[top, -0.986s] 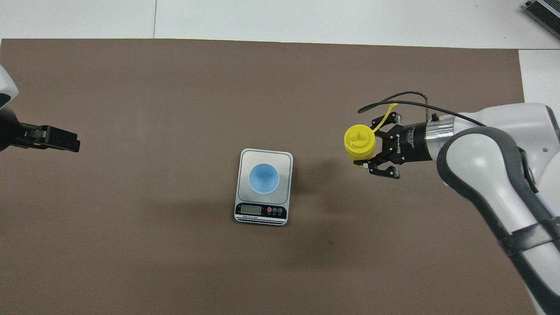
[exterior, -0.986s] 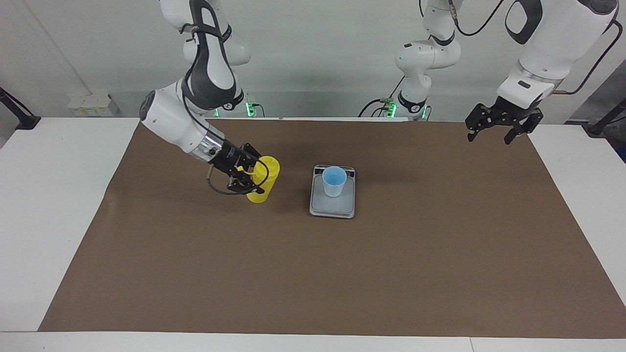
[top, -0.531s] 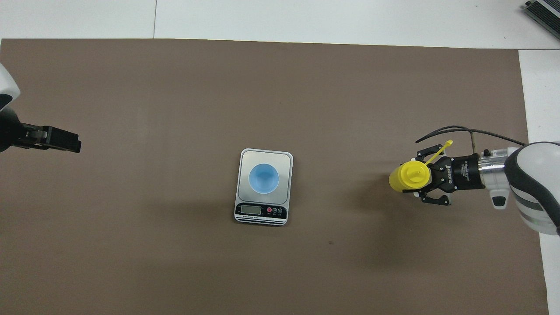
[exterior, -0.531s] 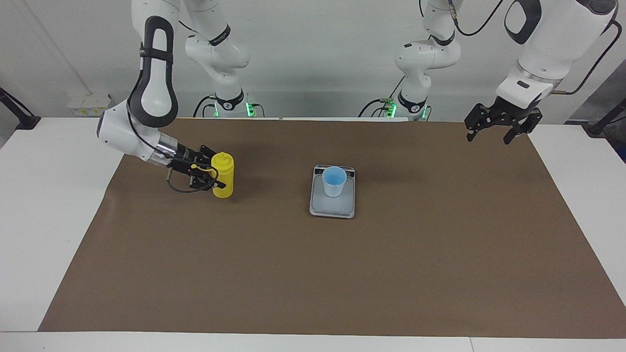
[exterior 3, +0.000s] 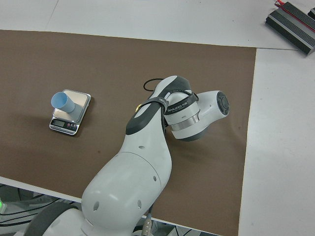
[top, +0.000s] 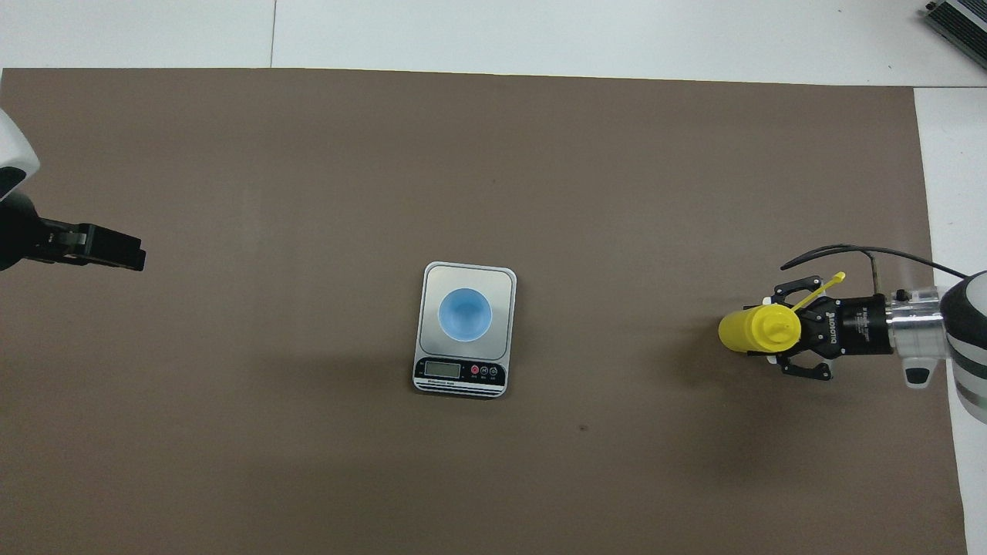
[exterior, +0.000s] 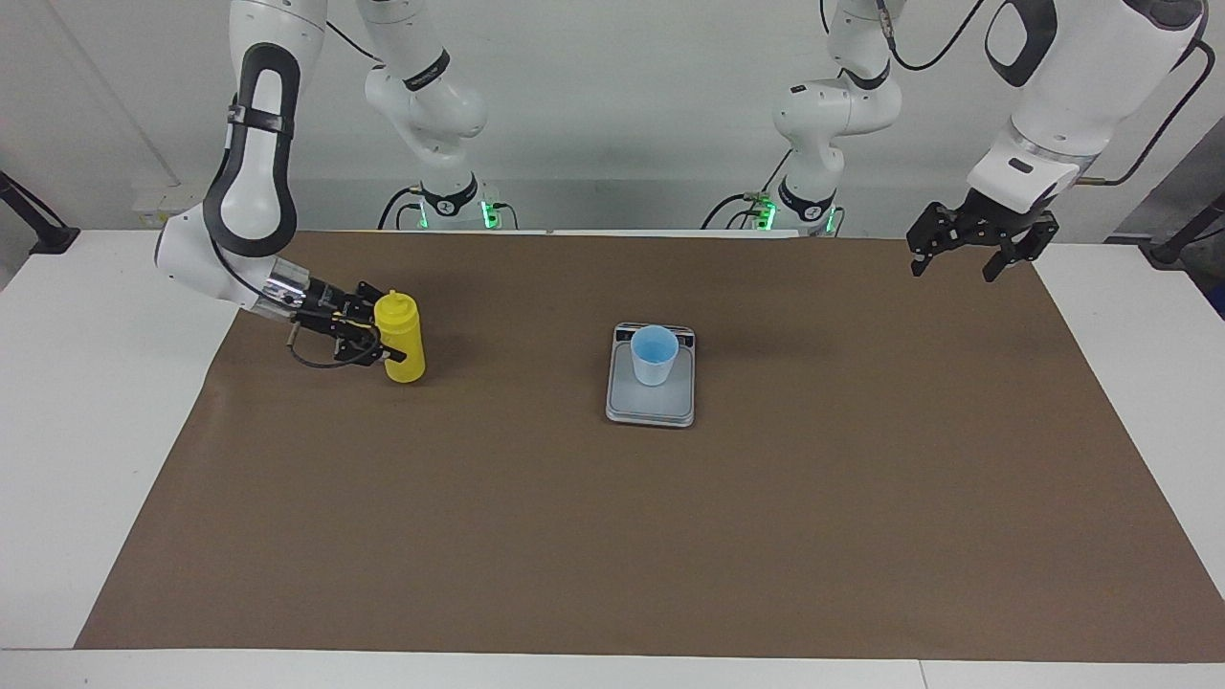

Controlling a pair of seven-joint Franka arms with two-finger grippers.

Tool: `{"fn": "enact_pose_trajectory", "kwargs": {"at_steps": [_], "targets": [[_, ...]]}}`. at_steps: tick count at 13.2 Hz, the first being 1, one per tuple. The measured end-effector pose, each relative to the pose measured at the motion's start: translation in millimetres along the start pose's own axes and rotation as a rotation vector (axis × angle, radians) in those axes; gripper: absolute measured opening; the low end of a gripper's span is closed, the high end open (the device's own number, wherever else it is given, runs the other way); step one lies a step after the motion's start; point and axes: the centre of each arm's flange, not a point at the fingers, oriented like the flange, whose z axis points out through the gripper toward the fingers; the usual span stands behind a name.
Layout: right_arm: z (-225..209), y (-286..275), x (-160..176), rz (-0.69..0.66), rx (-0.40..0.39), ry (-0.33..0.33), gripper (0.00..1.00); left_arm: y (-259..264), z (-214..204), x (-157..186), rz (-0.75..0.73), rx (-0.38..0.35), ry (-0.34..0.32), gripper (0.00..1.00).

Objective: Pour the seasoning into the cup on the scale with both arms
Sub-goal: 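Lower the yellow bottle onto the table and open the right gripper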

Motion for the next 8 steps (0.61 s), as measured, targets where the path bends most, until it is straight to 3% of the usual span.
{"fn": "enact_pose_trajectory", "kwargs": {"at_steps": [3,4,7,8], "targets": [[-9,3,9,0.003,-0.003,0.027,0.61,2,0,0,0.003,0.0,-0.001,1.0],[-12,3,11,-0.012,-0.023,0.06,0.66,2,0,0,0.003,0.0,-0.001,1.0],[-38,-6,5,-0.093,-0.067,0.202,0.99,2,0,0,-0.002,0.0,-0.001,1.0],[-49,-11,-1,-0.117,-0.059,0.235,0.99,2,0,0,-0.007,0.0,-0.001,1.0]]}}
